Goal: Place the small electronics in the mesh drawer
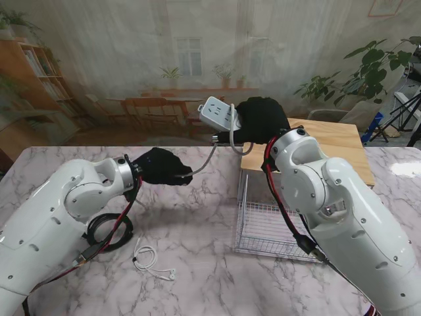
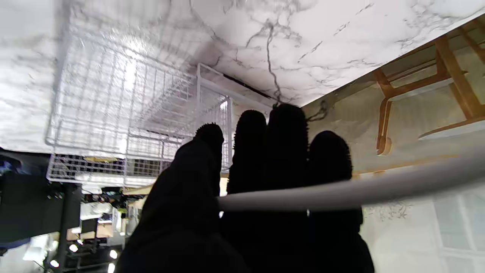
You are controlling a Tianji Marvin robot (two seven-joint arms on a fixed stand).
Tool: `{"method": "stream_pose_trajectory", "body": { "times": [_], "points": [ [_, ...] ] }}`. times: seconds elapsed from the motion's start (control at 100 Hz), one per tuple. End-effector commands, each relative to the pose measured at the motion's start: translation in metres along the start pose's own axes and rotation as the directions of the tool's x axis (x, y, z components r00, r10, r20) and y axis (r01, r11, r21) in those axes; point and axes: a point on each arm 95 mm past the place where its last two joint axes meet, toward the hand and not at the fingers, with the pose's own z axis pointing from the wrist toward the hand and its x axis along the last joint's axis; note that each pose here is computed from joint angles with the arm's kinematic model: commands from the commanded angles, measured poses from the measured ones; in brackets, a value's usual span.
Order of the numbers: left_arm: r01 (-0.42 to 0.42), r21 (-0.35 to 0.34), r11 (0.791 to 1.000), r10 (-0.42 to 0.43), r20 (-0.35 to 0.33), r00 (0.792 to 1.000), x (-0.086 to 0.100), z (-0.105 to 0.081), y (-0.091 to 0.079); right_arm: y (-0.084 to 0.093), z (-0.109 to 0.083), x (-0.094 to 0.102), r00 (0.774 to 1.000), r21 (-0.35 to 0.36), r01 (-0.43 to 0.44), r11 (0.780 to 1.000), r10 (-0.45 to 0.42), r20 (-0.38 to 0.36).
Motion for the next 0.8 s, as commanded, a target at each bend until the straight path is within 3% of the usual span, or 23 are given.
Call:
{"method": "stream_pose_trajectory", "body": {
  "times": [0.0,0.19,0.42,0.61,0.79],
  "points": [
    [-0.017,-0.048,0.999,0.017,-0.003,1.000,0.000,-0.010,0.010,0.001,0.006,-0.011,0.999,-0.004,0.014,1.000,-0.014,0.040],
    [-0.062,-0.007,0.998,0.062,-0.040,0.997,0.008,-0.032,0.002,-0.015,0.018,-0.024,0.994,0.046,0.070,0.997,-0.073,0.077],
    [-0.095,0.049,0.994,0.098,-0.058,0.993,0.012,-0.042,-0.012,-0.044,0.033,-0.034,0.986,0.144,0.129,0.981,-0.142,0.084],
    [-0.125,0.094,0.988,0.130,-0.051,0.990,0.013,-0.052,-0.026,-0.066,0.037,-0.035,0.978,0.214,0.188,0.959,-0.202,0.045],
    [-0.151,0.135,0.979,0.157,-0.036,0.987,0.013,-0.059,-0.050,-0.083,0.035,-0.028,0.970,0.269,0.240,0.933,-0.242,-0.026]
  ]
}}
